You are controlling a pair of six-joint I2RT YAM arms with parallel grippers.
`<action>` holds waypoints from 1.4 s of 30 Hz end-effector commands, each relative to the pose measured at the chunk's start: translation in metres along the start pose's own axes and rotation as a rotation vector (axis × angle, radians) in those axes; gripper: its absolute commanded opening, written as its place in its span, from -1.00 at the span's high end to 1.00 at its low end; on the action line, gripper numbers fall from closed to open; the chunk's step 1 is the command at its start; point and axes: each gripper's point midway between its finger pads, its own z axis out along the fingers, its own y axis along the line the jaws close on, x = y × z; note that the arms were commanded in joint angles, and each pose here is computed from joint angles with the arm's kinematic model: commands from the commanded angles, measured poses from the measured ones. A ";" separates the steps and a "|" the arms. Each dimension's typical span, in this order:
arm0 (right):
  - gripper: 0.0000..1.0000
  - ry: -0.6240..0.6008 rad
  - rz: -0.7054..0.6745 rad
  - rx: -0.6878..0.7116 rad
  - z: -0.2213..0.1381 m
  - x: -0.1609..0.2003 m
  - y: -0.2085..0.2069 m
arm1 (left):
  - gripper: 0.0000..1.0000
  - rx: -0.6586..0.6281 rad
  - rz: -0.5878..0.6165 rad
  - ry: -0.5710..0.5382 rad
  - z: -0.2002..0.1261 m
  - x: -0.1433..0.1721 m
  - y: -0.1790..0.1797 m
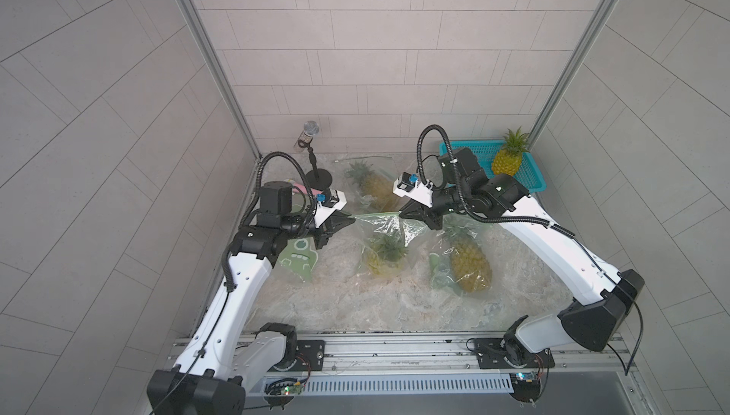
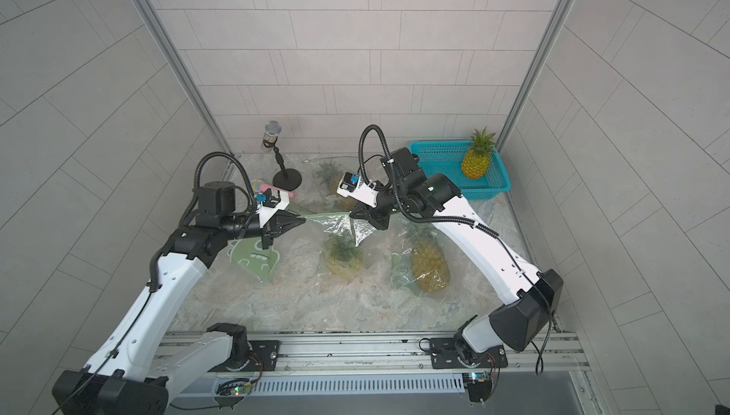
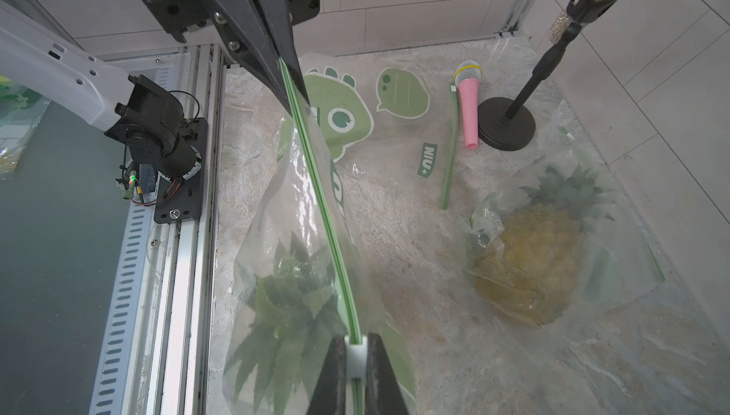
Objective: Open the zip-top bag and take out the pineapple
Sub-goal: Unzip the zipper on the zipper food storage bag.
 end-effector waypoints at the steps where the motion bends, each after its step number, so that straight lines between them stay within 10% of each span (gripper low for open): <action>1: 0.99 0.082 0.037 0.091 -0.024 0.024 -0.010 | 1.00 -0.059 0.069 -0.014 -0.013 -0.013 0.005; 42: 1.00 0.183 0.124 0.193 -0.073 0.080 -0.025 | 1.00 -0.070 0.068 -0.002 -0.014 -0.012 0.008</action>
